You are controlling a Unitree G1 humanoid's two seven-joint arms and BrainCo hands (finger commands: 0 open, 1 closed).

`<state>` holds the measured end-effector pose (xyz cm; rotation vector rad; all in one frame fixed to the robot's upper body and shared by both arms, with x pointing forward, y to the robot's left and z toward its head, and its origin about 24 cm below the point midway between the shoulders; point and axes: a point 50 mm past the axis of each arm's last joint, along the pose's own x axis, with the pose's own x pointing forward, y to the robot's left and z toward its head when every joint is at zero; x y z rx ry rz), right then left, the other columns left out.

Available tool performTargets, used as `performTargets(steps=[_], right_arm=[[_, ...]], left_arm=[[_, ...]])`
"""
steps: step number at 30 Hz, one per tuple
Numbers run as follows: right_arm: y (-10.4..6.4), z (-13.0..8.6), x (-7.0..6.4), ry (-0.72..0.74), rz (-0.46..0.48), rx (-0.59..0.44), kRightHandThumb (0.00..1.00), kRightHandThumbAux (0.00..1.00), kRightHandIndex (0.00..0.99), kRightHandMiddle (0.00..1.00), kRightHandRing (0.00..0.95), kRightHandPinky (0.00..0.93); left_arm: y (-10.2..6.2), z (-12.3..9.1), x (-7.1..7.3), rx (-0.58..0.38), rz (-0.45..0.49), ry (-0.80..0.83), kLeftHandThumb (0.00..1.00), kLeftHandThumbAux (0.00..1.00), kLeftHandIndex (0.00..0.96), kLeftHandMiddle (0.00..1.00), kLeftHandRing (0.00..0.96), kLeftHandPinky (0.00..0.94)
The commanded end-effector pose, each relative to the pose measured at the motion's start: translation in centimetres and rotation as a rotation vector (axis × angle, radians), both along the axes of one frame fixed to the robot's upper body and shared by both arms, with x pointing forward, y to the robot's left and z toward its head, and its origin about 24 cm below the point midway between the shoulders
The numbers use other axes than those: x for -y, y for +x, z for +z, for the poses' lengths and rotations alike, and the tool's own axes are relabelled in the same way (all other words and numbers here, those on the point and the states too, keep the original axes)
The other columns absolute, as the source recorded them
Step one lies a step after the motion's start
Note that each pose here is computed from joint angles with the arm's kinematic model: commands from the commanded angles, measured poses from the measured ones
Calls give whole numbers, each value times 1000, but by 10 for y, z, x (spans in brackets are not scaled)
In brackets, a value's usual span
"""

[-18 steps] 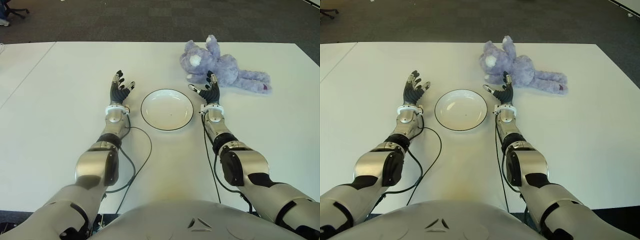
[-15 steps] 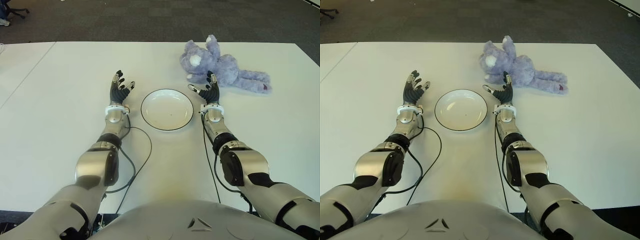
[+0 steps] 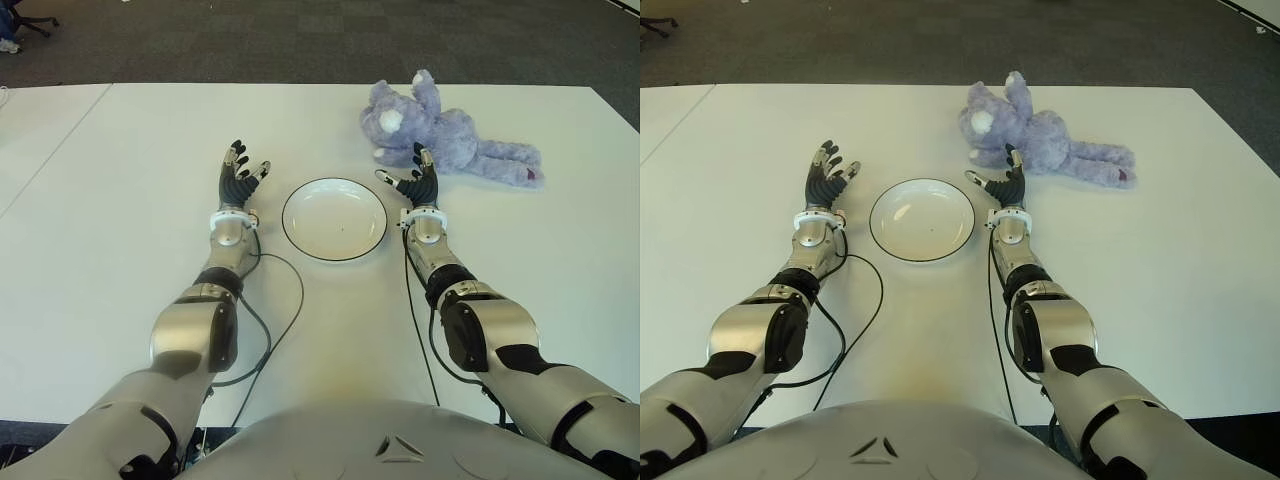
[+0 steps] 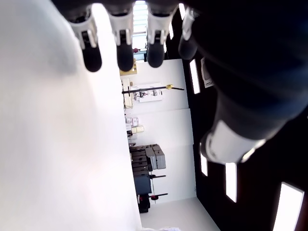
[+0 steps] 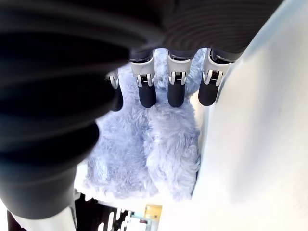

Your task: Put the doll into the plate.

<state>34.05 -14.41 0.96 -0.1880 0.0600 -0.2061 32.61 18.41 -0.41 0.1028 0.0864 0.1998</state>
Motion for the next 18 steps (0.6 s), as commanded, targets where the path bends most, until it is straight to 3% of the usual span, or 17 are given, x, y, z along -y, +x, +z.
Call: performTargets(steps=[1, 2, 6, 8, 11, 15, 18], right_arm=[[-49, -63, -1, -5, -63, -252, 0, 806, 100, 80, 63, 89], [-45, -57, -5, -25, -69, -212, 0, 806, 100, 81, 64, 89], [-18, 1, -30, -123, -123, 165, 0, 829, 110, 108, 89, 94], [-16, 9, -33, -131, -134, 214, 0, 832, 111, 111, 91, 93], [-7, 39, -34, -102, -158, 393, 0, 833, 123, 116, 92, 80], [-5, 53, -35, -73, -181, 489, 0, 829, 132, 117, 89, 73], [5, 84, -30, -42, -200, 626, 0, 826, 140, 117, 84, 69]], left_arm=[[-56, -66, -7, -301, 49, -42, 247, 708, 54, 107, 117, 148], [-56, -66, -8, -302, 52, -42, 247, 708, 55, 107, 118, 148], [-57, -67, -10, -309, 55, -41, 260, 709, 59, 106, 111, 126], [-58, -67, -11, -309, 55, -40, 261, 710, 59, 106, 111, 129], [-58, -67, -9, -307, 45, -33, 263, 723, 53, 105, 114, 157], [-58, -67, -9, -301, 39, -29, 263, 731, 50, 105, 115, 162], [-58, -67, -9, -295, 38, -25, 267, 736, 49, 105, 116, 164]])
